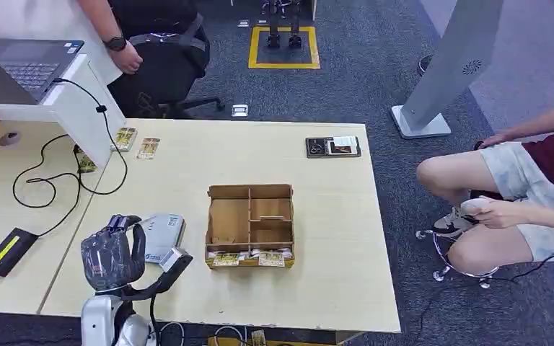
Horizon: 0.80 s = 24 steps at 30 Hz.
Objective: Pass the card to the sensor for recognition and then transmit it.
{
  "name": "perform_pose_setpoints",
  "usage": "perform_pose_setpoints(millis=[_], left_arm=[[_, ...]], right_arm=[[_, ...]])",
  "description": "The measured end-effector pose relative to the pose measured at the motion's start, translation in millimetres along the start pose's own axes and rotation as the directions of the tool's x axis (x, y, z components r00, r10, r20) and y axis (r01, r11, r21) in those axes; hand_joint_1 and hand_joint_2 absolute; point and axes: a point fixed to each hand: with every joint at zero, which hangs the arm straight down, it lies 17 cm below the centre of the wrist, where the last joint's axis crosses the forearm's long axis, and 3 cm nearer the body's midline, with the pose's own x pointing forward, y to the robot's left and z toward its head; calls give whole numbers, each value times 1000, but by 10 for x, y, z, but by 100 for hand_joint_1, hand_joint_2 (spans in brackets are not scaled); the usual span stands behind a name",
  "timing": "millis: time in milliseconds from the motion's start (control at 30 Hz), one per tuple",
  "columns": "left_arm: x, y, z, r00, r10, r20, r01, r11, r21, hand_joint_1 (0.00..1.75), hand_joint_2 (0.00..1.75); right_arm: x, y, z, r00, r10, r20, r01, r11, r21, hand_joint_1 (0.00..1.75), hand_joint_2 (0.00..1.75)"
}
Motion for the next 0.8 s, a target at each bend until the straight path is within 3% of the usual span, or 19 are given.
perform_pose_setpoints(millis=[200,467,800], left_arm=[[-59,-52,14,1000,-23,0,23,1000,-16,175,175],[-340,-414,186,985,-147,-90,135,982,-129,175,175],[-331,-1019,470,970,-244,12,234,915,-330,175,175]], right_arm=[[10,-1,-1,1000,2,3,-2,1000,0,0,175],[10,13,1,1000,1,1,-1,1000,8,0,175],[-14,13,-3,1000,-6,-4,6,1000,18,0,175]])
